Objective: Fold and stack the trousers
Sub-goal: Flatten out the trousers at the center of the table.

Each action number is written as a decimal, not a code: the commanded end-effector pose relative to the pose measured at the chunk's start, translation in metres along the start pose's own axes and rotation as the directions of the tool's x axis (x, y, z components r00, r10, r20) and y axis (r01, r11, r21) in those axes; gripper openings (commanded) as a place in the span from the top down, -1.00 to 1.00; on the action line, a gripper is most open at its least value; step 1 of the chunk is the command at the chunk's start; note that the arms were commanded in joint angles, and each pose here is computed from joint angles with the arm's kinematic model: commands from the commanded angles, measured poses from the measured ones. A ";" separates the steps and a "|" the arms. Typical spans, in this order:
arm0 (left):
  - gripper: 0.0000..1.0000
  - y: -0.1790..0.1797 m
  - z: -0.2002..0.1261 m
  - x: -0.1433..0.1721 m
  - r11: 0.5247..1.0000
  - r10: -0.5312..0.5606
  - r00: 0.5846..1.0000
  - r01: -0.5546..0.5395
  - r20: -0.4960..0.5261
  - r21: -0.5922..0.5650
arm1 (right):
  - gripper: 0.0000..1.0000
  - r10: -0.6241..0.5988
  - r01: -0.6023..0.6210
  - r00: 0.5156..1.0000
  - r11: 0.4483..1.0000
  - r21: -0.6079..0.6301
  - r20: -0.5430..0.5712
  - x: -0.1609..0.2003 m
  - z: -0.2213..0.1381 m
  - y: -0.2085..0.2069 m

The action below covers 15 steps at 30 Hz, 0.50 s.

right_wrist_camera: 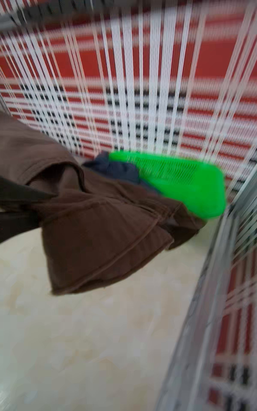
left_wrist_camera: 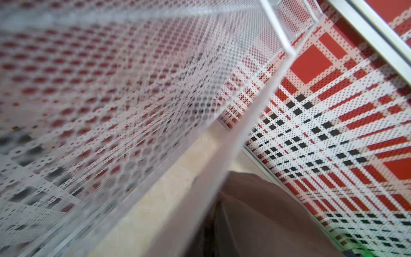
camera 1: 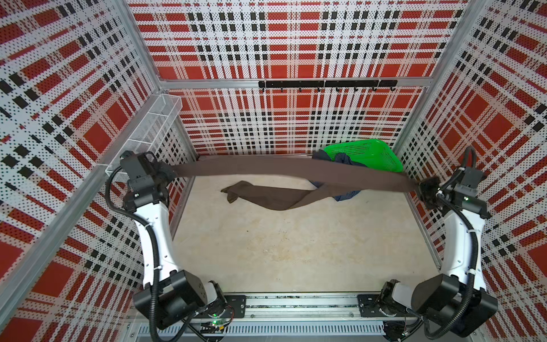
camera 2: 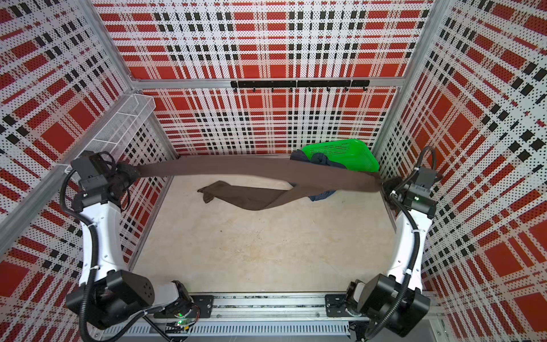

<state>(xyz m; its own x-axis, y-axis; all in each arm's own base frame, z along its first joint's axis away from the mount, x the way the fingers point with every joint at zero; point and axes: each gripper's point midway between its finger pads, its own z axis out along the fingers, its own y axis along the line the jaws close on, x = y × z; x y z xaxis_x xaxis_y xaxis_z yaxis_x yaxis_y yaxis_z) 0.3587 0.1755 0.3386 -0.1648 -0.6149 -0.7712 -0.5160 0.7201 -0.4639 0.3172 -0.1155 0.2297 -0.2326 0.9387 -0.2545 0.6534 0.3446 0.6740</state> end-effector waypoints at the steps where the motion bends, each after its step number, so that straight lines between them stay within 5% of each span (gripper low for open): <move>1: 1.00 0.060 0.018 0.073 0.985 -0.054 0.982 0.022 -0.181 -0.172 | 1.00 -0.018 0.023 0.998 0.996 0.086 -0.059 0.029 0.014 -0.049; 15: 1.00 0.064 0.009 0.127 0.982 0.012 0.967 -0.060 -0.256 -0.181 | 1.00 -0.063 0.083 0.992 0.977 0.196 -0.106 0.054 0.026 -0.099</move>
<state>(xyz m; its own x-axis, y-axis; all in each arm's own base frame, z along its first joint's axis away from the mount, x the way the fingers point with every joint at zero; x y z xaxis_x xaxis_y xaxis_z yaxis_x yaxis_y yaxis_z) 0.3159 0.1445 0.1929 -0.4075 -0.6834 -0.6057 -0.6455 0.6847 -0.3383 0.2584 -0.0914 0.1288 -0.3479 0.9219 -0.1705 0.7680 0.3846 0.5122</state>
